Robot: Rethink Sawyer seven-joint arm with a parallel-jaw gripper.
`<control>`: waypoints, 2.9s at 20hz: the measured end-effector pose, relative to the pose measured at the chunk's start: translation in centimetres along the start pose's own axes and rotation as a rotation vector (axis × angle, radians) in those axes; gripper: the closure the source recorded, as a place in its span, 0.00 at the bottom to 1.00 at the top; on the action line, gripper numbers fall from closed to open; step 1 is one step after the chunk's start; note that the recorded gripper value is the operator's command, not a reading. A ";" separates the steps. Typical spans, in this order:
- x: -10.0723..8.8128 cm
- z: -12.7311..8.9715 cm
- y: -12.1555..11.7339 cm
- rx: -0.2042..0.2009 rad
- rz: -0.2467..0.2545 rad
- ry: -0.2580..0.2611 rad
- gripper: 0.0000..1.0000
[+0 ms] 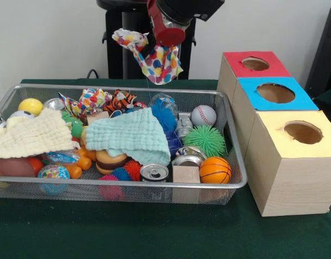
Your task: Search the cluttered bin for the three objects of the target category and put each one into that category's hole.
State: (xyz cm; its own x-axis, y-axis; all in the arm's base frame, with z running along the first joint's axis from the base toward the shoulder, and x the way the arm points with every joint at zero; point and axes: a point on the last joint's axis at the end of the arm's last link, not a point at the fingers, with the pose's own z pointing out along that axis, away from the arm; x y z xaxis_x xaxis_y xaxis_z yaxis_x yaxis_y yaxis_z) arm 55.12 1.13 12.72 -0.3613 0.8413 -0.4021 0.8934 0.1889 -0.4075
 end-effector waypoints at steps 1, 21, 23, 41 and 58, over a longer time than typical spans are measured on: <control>-0.2 -0.1 -0.1 -0.002 -0.003 -0.005 1.00; -8.2 7.3 -1.9 -0.038 -0.020 -0.134 1.00; -8.3 7.6 -2.2 -0.031 -0.021 -0.131 1.00; -6.5 11.6 -2.6 -0.086 -0.061 -0.097 0.00; -3.1 9.6 -0.6 -0.192 -0.045 0.043 0.00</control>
State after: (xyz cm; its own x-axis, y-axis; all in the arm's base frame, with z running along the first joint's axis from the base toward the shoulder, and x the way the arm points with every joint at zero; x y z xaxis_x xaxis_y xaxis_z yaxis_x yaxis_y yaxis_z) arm 53.16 -6.46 6.27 -0.3942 0.8499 -0.3496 0.9125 0.3168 -0.2588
